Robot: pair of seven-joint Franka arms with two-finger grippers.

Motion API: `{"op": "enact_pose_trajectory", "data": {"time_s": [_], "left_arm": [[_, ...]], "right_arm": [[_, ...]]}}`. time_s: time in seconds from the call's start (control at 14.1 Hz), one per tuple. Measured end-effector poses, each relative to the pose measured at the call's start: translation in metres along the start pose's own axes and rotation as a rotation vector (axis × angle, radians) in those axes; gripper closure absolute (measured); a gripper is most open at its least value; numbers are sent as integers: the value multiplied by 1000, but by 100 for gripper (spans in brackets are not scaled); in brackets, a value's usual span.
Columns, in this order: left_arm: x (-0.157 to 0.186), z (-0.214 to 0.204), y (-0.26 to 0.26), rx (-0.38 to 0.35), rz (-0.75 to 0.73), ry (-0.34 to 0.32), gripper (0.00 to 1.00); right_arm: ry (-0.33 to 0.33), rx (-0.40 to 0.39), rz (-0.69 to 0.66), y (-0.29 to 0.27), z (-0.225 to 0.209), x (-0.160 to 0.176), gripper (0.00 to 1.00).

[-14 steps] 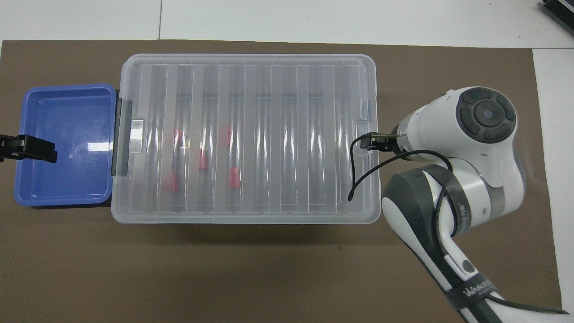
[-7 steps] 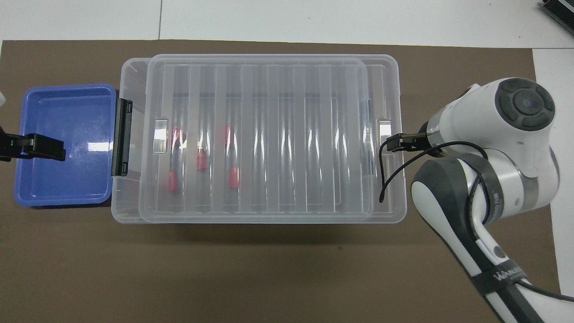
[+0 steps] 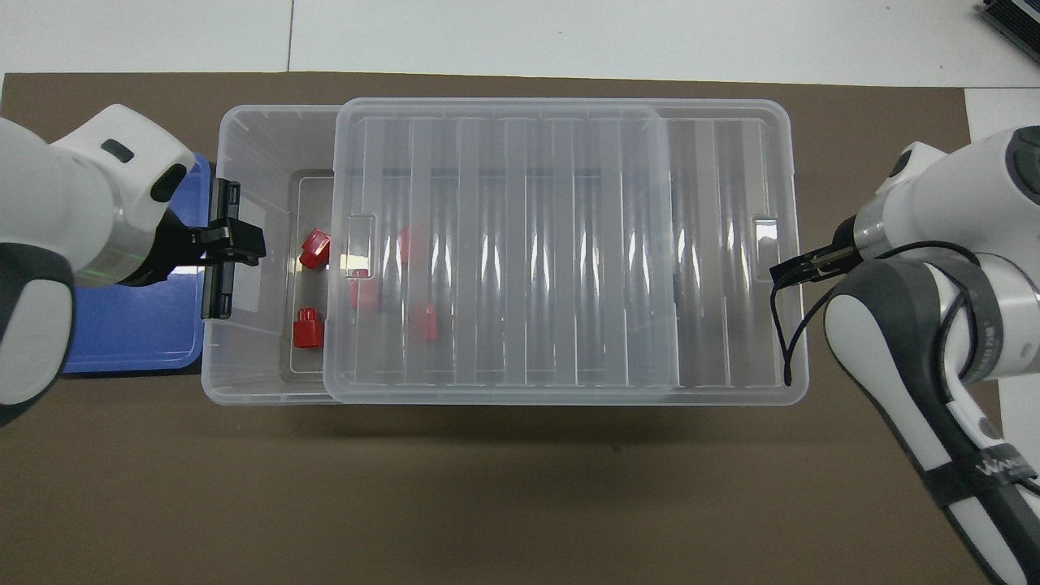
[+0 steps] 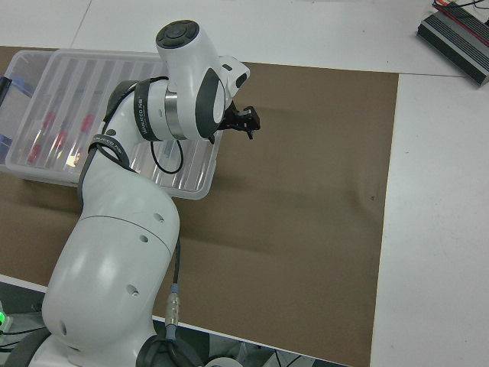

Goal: Place red block in blue tray from box
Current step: 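Slide the clear lid open with the right gripper while the left gripper enters, then lower the left gripper onto a red block and grasp it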

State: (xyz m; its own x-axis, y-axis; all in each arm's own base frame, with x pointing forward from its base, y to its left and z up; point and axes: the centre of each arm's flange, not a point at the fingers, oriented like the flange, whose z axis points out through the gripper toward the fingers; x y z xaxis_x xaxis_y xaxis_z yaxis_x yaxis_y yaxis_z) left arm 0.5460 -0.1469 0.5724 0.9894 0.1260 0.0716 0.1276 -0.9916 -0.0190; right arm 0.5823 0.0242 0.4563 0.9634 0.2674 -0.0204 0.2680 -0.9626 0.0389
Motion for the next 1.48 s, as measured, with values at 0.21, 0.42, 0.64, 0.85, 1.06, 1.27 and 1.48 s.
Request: {"op": "enact_pose_trajectory", "data": {"time_s": [0.21, 0.42, 0.64, 0.85, 1.06, 1.27, 1.48], "left_arm": [[20, 66, 37, -11, -49, 17, 0], [25, 133, 47, -30, -87, 45, 0], [18, 165, 57, -25, -107, 31, 0], [12, 185, 62, -27, -99, 31, 0], [-5, 219, 63, -35, -86, 37, 0], [-13, 234, 62, -28, -82, 23, 0], [-18, 241, 69, -23, -69, 12, 0]], "right_arm": [[0, 1, -61, 27, 1, -7, 0], [0, 0, -75, 30, 0, -8, 0], [0, -1, -95, 37, 1, -10, 0], [0, -1, -105, 47, 1, -13, 0], [1, -1, -105, 47, 1, -13, 0], [2, -2, -110, 48, 1, -13, 0], [2, -2, -109, 54, 1, -15, 0]]}}
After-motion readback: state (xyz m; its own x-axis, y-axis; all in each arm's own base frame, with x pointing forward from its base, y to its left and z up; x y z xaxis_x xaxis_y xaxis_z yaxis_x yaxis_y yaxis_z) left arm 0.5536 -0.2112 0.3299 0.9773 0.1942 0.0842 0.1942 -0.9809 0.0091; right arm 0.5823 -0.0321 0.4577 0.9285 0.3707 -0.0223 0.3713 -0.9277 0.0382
